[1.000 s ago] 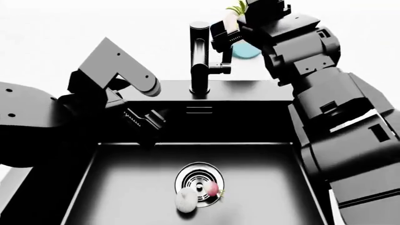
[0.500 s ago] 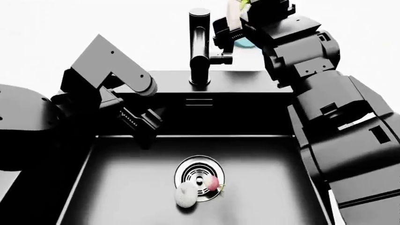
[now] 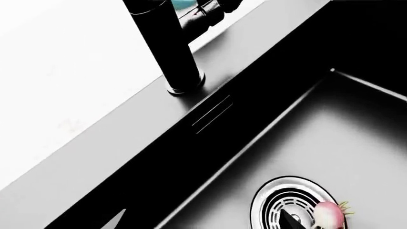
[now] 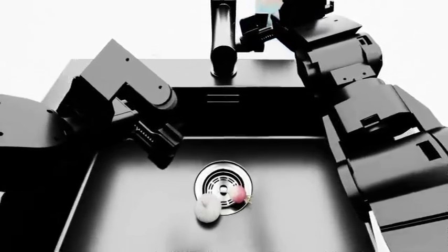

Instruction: Pick up the fruits and vegetables and place them in the sink. Turn on the sink faucet to wash them. Then turn the sink off and put them in the tray.

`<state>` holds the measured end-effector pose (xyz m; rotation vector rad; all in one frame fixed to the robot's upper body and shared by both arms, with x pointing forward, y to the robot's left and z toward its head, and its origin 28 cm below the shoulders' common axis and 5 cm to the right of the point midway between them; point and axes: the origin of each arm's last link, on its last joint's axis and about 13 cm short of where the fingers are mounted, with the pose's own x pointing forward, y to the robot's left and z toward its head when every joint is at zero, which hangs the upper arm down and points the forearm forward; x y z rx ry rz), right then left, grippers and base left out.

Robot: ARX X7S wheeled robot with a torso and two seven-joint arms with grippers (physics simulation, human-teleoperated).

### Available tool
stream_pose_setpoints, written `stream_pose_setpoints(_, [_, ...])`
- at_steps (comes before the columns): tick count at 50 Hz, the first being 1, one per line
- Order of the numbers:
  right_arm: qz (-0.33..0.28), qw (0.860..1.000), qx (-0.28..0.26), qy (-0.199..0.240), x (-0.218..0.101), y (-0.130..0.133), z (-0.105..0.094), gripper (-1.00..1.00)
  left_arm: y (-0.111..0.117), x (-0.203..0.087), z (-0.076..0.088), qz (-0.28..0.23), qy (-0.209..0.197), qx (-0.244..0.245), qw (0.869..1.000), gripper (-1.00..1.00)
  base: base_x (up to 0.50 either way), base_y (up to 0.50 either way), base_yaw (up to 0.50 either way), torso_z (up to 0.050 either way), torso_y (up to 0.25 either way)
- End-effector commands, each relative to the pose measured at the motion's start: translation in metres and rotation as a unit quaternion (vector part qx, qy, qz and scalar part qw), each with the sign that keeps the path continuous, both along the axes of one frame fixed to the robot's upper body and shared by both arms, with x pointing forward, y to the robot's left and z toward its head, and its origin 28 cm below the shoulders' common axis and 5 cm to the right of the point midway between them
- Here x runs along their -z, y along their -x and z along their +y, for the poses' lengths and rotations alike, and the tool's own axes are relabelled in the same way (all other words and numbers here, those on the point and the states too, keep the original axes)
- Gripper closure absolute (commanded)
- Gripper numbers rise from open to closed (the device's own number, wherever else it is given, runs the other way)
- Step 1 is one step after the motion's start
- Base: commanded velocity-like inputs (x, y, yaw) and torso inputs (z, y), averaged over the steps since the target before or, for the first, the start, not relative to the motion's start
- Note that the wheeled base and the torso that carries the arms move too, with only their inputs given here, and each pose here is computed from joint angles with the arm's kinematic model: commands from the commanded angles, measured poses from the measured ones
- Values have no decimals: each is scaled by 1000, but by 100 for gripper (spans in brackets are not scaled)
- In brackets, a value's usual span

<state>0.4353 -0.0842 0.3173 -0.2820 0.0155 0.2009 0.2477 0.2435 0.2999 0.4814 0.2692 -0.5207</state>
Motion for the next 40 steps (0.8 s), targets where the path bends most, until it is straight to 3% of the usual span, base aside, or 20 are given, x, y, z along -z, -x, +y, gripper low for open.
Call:
stream_pose_setpoints(1, [2, 1000, 0, -1, 1, 0, -1, -100, 1, 0, -1, 1, -3, 3, 1000, -100, 0, 0, 0, 0, -250])
stream_pose_setpoints(23, [36, 999, 20, -36, 3, 2, -7, -100, 2, -2, -1, -5, 7, 9, 1000, -100, 0, 0, 0, 0, -23])
stream_pose_setpoints(40, [52, 991, 58, -109, 6, 3, -16, -100, 2, -2, -1, -6, 6, 10, 1000, -100, 0, 0, 0, 0, 0])
